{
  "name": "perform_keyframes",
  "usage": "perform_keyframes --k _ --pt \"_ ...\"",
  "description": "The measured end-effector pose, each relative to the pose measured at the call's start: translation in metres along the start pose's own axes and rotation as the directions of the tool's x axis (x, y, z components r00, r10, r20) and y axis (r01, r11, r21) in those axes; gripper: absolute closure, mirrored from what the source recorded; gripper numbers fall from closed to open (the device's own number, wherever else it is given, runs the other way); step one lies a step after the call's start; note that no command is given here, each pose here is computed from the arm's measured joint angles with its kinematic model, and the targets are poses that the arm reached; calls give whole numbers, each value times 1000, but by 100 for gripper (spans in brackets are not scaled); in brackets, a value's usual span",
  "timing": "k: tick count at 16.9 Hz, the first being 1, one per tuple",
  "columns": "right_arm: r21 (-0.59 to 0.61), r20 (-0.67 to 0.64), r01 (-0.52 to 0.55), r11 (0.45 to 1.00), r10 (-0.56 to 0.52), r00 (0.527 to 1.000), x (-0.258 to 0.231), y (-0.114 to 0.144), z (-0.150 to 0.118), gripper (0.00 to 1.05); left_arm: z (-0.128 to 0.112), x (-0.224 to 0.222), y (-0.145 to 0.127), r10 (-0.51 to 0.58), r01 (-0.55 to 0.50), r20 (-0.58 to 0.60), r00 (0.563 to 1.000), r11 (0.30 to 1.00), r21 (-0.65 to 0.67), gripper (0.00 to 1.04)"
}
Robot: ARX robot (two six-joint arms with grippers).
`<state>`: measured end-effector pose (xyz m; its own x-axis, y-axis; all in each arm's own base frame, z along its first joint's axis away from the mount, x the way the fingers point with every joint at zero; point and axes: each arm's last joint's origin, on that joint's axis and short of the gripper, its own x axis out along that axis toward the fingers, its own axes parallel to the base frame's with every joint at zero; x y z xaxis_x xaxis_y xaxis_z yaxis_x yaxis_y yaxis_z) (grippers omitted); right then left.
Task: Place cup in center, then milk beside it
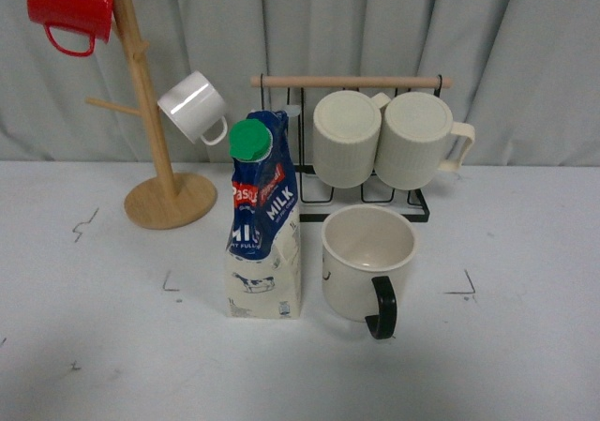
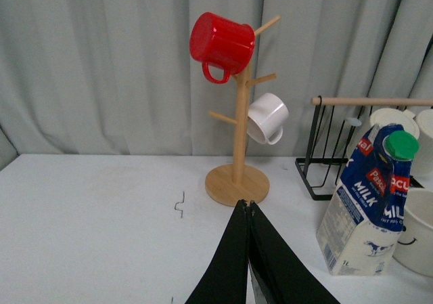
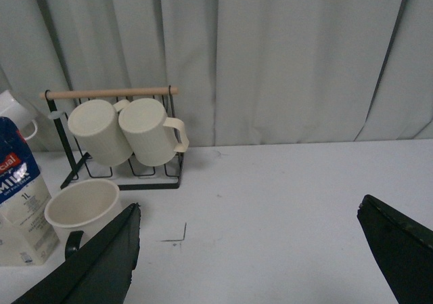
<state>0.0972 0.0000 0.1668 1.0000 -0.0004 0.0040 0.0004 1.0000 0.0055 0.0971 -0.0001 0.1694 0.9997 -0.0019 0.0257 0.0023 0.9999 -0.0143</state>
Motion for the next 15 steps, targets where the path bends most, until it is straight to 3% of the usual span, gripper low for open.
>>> perform_keyframes --k 5,13,15 --pt "0 1 0 1000 0 1000 0 0 0 6 -3 0 0 1 -1 -22 1000 1000 0 103" --pt "0 1 0 1000 0 1000 0 0 0 6 -3 0 0 1 -1 -22 1000 1000 0 7" --pt "0 1 0 1000 0 1000 0 0 0 6 -3 0 0 1 -1 -22 1000 1000 0 8"
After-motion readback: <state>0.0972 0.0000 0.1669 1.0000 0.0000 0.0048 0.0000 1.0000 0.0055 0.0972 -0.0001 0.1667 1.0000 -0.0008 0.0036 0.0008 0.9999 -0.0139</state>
